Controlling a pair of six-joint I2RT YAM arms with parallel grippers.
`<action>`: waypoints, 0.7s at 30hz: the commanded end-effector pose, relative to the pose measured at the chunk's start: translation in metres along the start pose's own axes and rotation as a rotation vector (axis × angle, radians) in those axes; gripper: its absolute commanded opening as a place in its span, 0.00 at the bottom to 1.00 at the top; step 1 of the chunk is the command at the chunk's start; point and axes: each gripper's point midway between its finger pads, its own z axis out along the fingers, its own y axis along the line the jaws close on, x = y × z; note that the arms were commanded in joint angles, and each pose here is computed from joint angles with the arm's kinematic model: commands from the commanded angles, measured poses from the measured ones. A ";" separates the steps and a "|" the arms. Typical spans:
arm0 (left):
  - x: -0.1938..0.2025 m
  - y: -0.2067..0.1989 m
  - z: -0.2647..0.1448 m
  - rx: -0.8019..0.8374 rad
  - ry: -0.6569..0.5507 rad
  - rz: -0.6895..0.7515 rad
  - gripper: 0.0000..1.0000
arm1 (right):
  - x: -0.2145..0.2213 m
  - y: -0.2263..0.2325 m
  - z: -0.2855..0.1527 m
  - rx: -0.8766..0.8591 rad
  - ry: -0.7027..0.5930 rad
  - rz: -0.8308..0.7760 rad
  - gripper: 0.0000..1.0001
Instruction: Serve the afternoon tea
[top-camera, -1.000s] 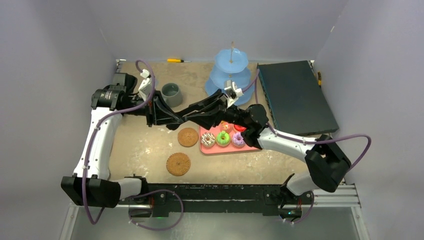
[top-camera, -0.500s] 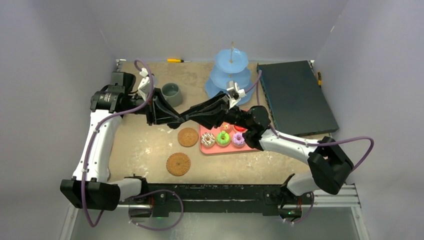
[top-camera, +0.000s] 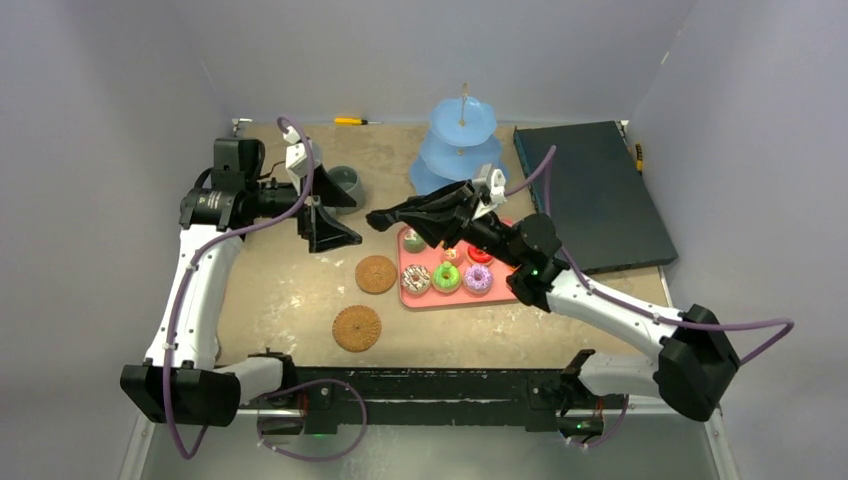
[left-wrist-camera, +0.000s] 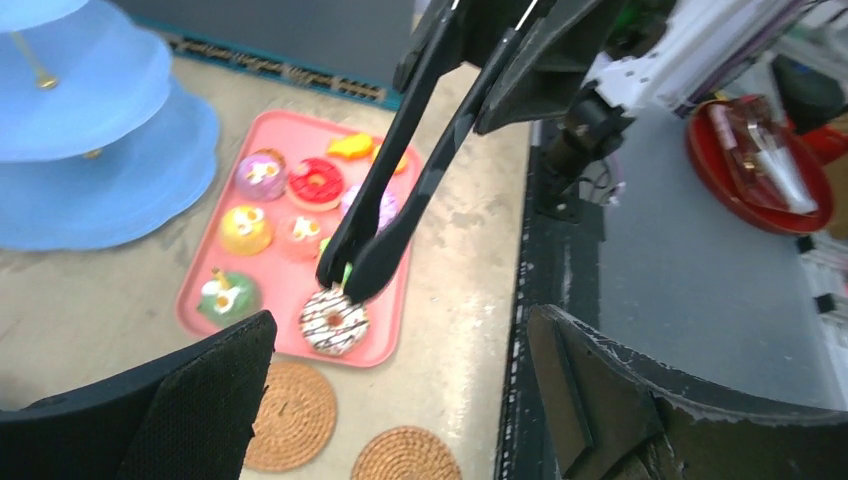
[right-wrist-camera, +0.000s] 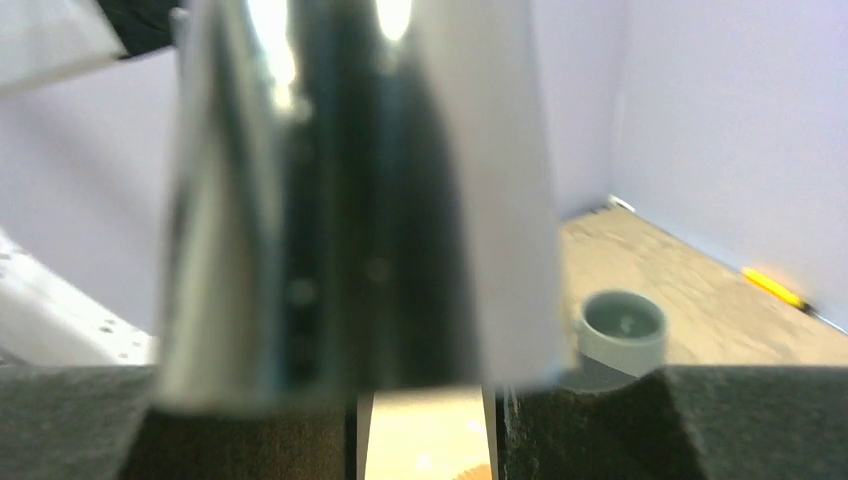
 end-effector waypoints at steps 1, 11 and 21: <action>0.005 0.033 -0.007 -0.192 0.038 0.058 0.96 | 0.027 -0.046 -0.029 0.255 0.089 -0.133 0.41; 0.034 0.076 -0.020 -0.386 0.149 0.093 0.97 | 0.092 -0.082 -0.067 0.521 0.180 -0.241 0.45; 0.032 0.075 -0.027 -0.439 0.160 0.131 0.98 | 0.122 -0.111 -0.065 0.651 0.155 -0.298 0.52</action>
